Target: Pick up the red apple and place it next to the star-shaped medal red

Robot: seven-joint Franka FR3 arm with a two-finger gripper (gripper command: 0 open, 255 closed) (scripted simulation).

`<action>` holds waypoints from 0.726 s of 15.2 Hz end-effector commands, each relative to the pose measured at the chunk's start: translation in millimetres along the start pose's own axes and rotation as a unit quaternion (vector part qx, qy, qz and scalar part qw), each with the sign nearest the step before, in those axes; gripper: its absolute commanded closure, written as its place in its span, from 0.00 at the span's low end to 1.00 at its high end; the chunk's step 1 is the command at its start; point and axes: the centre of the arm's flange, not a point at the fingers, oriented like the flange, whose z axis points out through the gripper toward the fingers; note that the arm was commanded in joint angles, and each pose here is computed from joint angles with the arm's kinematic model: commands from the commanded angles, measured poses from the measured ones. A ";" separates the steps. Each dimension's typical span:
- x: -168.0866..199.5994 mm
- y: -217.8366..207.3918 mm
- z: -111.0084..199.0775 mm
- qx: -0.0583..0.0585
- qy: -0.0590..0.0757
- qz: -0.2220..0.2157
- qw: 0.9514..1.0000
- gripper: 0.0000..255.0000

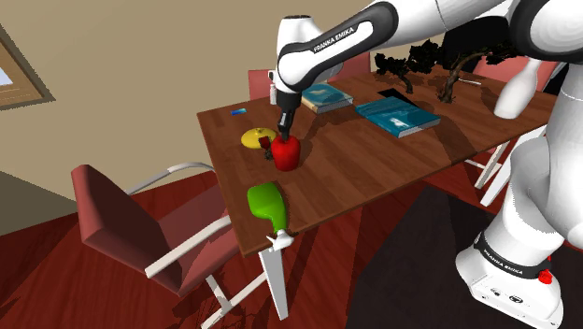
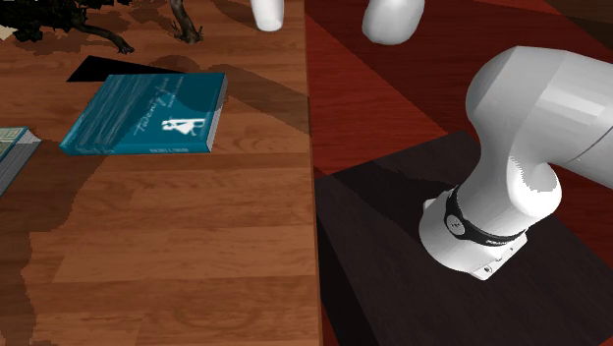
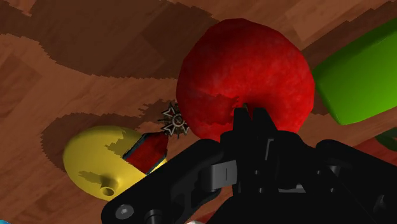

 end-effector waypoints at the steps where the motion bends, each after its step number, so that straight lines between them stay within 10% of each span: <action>1: -0.1 0.3 0.7 0.000 0.000 0.000 1.000 1.00; 5: -0.1 0.3 0.7 0.000 0.000 0.000 1.000 1.00; 6: -0.1 0.3 0.7 0.000 0.000 0.000 1.000 0.00; 11: -0.1 0.3 0.7 0.000 0.000 0.000 1.000 0.00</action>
